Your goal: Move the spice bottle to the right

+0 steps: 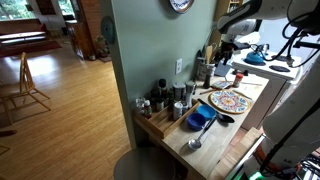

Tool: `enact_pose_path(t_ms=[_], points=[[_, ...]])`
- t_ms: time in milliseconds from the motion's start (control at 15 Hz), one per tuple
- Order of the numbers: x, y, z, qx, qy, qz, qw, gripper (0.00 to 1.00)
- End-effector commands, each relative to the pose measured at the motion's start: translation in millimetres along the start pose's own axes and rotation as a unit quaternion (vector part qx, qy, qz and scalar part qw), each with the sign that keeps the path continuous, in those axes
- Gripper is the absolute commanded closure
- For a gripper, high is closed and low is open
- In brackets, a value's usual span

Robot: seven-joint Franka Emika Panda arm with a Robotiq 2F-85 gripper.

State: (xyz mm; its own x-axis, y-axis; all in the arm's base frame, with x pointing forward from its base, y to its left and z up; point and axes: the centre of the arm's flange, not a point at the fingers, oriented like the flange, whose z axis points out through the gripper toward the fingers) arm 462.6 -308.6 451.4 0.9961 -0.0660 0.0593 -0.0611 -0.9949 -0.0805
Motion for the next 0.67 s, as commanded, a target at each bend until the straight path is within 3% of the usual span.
enact_pose_path(t_ms=[0, 333, 400, 600], points=[[-36, -16, -42, 0.001, -0.012, -0.082, 0.9966, 0.0], [-73, -25, -78, -0.022, 0.007, -0.17, 0.9851, 0.0], [-46, -19, -74, -0.021, 0.005, -0.141, 0.9898, 0.0], [-60, -21, -83, -0.022, 0.015, -0.156, 0.9873, 0.0]])
